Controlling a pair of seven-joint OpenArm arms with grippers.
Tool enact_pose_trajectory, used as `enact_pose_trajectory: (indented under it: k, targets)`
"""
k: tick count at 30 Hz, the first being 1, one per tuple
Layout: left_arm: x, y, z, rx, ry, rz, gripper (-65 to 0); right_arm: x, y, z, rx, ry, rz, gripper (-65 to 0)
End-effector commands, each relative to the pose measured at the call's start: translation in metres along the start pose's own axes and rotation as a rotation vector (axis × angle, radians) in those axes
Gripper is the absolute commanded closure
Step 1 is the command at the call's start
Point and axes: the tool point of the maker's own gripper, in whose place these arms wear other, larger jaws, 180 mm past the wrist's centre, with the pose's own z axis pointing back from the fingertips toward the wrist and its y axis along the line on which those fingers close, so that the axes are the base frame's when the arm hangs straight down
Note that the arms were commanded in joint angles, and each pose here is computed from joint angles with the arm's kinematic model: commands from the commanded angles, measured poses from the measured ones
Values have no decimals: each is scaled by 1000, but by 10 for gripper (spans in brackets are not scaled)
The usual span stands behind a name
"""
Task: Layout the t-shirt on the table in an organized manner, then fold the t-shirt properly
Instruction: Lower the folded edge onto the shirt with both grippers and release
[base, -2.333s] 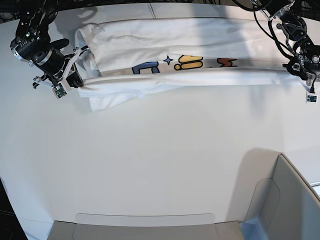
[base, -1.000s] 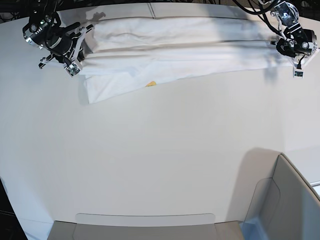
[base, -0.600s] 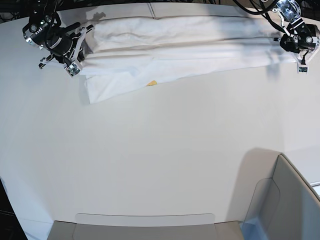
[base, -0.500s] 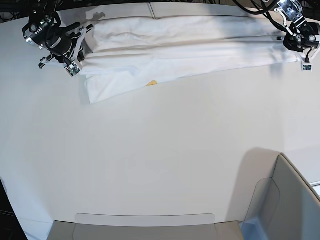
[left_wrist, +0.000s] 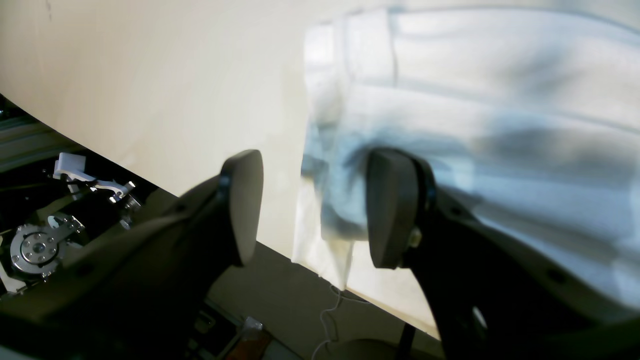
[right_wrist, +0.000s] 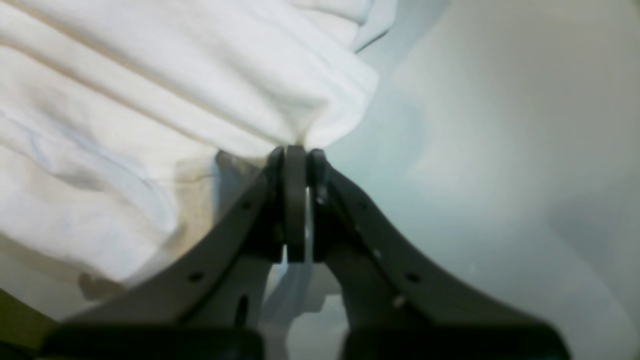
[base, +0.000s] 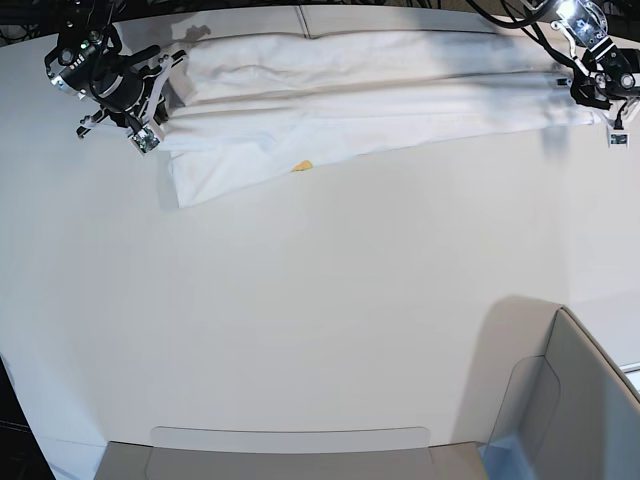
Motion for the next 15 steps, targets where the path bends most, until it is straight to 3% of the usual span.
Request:
enact_pose_trajectory:
  k: [1,6,15]
  targets:
    - [8,16,6,47,-26,4,-353,2,-7,4,-22,-6,25,0]
    - [12,19,11,59,-44,4,-380,3,-6,4,-20,-5,27,0]
    - [39,40,49,159,-168,-1,-380,3,-6,4,-19,-6,28,0]
